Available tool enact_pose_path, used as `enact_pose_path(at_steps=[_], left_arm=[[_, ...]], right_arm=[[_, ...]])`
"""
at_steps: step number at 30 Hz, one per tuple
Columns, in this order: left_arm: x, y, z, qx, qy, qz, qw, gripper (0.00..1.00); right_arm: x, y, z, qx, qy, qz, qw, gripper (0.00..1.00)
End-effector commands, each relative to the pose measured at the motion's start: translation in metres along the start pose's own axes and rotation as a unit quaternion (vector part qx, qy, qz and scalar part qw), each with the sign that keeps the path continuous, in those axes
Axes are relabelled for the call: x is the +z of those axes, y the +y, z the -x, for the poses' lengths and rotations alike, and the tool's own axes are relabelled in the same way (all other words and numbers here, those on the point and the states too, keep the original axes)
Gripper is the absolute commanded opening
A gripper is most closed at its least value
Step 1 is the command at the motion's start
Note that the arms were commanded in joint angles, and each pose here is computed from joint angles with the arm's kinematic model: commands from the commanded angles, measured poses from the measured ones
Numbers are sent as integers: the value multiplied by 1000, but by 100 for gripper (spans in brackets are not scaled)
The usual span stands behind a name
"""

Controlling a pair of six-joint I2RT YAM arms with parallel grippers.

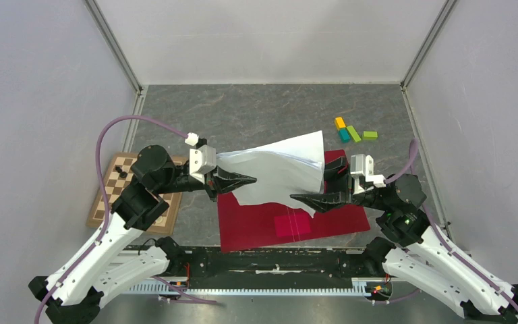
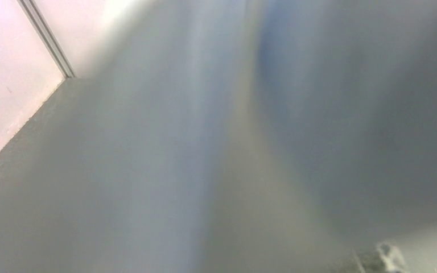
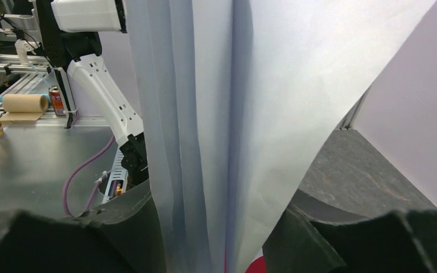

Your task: Put the files into the folder

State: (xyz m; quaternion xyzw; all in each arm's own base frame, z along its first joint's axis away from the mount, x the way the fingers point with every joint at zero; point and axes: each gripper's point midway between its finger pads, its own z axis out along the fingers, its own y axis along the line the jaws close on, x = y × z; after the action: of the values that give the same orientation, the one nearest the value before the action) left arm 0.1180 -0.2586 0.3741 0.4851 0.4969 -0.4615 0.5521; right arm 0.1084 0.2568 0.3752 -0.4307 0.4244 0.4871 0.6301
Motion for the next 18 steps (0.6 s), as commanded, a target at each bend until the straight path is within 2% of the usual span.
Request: enact_pose_path(at_steps=[1,5,10,15,16,18], left_arm=[[5,6,23,-17,-28,10,999,2],[10,14,17,-44,-28,24,998,2],[16,26,13,-82,-44,49,994,2],[27,39,-6,-147,-30,69,986,2],[31,42,-13,-166,-22,72,983,4],[37,50,-32,-199,2,87,976,15]], right_arm=[[-1,-14,10,5,-12,-48,999,49],[-2,-29,8,28,-15,-93,995,40],[-5,-52,-10,48,16,-156,986,33],[-13,-85,-35,75,69,-248,963,11],[-15,-92,-41,82,81,-266,957,6],[-20,-107,-53,89,106,-307,942,0]])
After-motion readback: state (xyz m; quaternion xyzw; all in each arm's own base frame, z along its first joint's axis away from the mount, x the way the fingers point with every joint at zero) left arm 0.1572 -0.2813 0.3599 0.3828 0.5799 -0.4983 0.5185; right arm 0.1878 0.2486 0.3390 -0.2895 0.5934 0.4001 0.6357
